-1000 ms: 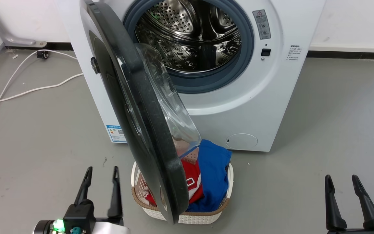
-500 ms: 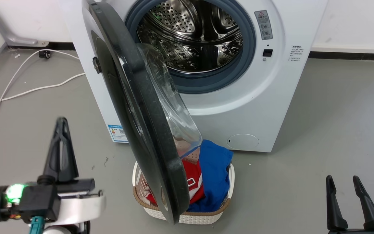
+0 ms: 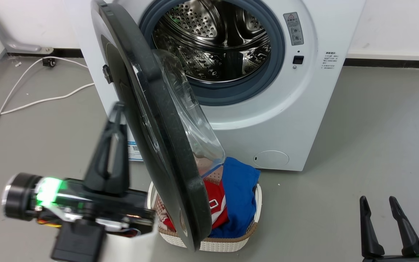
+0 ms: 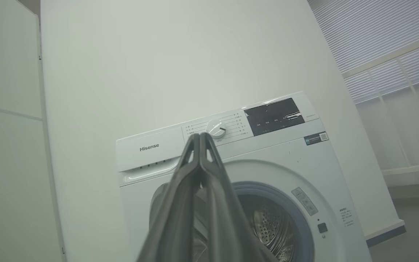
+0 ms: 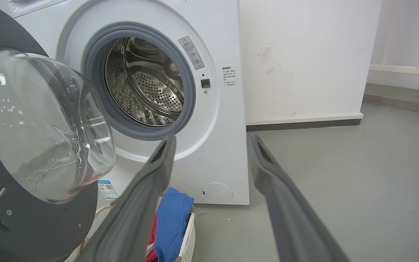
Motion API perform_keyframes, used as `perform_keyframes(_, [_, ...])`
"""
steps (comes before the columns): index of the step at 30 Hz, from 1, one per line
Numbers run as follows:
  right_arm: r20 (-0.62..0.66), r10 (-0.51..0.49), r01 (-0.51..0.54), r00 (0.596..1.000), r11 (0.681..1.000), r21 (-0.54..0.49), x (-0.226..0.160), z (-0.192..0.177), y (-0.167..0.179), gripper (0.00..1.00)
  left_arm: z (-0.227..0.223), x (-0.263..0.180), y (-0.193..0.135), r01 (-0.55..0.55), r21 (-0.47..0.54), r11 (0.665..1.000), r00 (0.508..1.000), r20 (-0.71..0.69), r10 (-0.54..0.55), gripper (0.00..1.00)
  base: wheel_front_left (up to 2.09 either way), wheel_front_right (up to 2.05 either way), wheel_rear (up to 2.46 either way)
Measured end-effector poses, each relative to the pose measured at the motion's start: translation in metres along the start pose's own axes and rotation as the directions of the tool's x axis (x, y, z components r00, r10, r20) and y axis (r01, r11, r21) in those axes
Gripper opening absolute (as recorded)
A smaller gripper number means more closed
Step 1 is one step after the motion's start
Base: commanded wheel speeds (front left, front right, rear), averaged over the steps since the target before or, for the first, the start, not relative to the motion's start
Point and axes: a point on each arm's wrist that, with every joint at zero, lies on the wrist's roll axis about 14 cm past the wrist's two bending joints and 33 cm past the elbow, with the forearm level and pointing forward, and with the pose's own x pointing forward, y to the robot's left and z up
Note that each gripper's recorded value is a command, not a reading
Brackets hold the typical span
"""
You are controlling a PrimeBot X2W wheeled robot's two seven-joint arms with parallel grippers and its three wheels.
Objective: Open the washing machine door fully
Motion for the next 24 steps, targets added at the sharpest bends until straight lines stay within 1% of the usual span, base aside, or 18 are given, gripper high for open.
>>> perform_keyframes(4, [-0.005, 0.003, -0.003, 1.000, 1.000, 0.002, 0.000, -0.002, 0.001, 1.00, 0.009, 0.003, -0.028, 0.085, -0.054, 0.995, 0.996, 0.031, -0.084, 0.00, 0.00, 0.00, 0.00])
perform_keyframes(11, [-0.008, 0.007, -0.007, 1.000, 1.000, 0.005, 0.000, -0.003, 0.003, 1.00, 0.010, -0.002, -0.064, 0.193, -0.128, 0.973, 0.981, 0.036, -0.190, 0.00, 0.00, 0.00, 0.00])
perform_keyframes(15, [-0.013, 0.009, -0.009, 1.000, 1.000, 0.008, 0.000, -0.005, 0.003, 1.00, 0.004, -0.009, -0.087, 0.254, -0.185, 0.949, 0.967, 0.015, -0.256, 0.00, 0.00, 0.00, 0.00])
perform_keyframes(16, [-0.013, 0.009, -0.009, 1.000, 1.000, 0.008, 0.000, -0.005, 0.003, 1.00, 0.004, -0.009, -0.087, 0.254, -0.185, 0.949, 0.967, 0.015, -0.256, 0.00, 0.00, 0.00, 0.00])
perform_keyframes(18, [-0.019, 0.010, -0.010, 1.000, 1.000, 0.009, 0.000, -0.006, 0.004, 1.00, -0.005, -0.017, -0.104, 0.292, -0.233, 0.928, 0.953, -0.016, -0.303, 0.00, 0.00, 0.00, 0.00])
perform_keyframes(19, [-0.019, 0.010, -0.010, 1.000, 1.000, 0.009, 0.000, -0.006, 0.004, 1.00, -0.005, -0.017, -0.104, 0.292, -0.233, 0.928, 0.953, -0.016, -0.303, 0.00, 0.00, 0.00, 0.00])
perform_keyframes(21, [-0.022, 0.010, -0.010, 1.000, 1.000, 0.010, 0.001, -0.007, 0.004, 1.00, -0.012, -0.024, -0.114, 0.311, -0.261, 0.914, 0.942, -0.042, -0.333, 0.00, 0.00, 0.00, 0.00])
perform_keyframes(22, [-0.025, 0.009, -0.009, 1.000, 1.000, 0.010, 0.001, -0.008, 0.004, 1.00, -0.021, -0.031, -0.123, 0.327, -0.290, 0.900, 0.930, -0.072, -0.361, 0.00, 0.00, 0.00, 0.00])
perform_keyframes(24, [-0.027, 0.009, -0.008, 1.000, 1.000, 0.010, 0.001, -0.009, 0.004, 1.00, -0.026, -0.035, -0.128, 0.331, -0.305, 0.893, 0.924, -0.089, -0.373, 0.00, 0.00, 0.00, 0.00])
